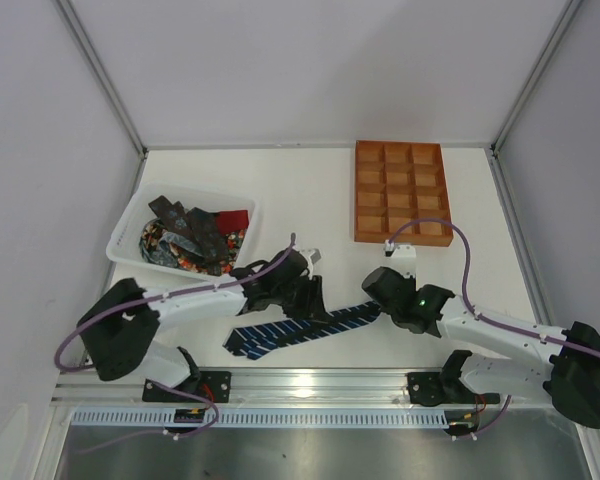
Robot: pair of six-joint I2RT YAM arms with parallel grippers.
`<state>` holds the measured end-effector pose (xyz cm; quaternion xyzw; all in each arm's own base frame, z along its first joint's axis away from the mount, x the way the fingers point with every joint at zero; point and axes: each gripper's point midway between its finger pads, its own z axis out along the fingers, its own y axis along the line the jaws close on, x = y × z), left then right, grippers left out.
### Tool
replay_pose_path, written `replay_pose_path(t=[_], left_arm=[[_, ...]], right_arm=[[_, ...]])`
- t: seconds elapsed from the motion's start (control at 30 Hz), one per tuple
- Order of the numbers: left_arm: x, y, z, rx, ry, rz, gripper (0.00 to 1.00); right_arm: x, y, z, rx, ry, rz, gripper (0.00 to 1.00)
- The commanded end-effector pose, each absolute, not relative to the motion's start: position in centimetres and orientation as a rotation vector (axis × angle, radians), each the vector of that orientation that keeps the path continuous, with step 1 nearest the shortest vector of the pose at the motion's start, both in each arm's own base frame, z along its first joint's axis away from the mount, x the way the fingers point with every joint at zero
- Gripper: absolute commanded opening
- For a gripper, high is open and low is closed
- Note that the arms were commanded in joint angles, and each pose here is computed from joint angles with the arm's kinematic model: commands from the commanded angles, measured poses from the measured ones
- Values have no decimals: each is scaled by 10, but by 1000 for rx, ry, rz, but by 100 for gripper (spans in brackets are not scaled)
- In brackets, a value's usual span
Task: Roll the ties
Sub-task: Roll the tie
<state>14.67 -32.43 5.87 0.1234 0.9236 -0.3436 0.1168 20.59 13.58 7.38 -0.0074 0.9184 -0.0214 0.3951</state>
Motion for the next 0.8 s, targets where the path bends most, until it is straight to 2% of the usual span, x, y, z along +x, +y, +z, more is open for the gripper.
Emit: replay_pose_path(t=[0.0,0.03,0.1,0.17,0.47,0.63,0.77], left_arm=[[160,-275,65,272,2680,-708,47],[153,-254,65,242,2713,-611,52],[158,-228,64,177,2702,-469,54],[147,-209,60,135,2731,-429,54],[113,-168,38,-58,2802,-380,48],[105,-162,33,-81,2809,-395,47],[97,-168,30,-73,2828,-469,41]], right_arm=[[215,137,90,33,2269,-54,0],[215,137,90,32,2269,-47,0],[215,139,91,32,2268,-35,0],[216,142,91,27,2267,-24,0],[213,141,89,8,2274,-9,0],[211,142,88,15,2268,31,0],[209,142,86,14,2274,34,0]])
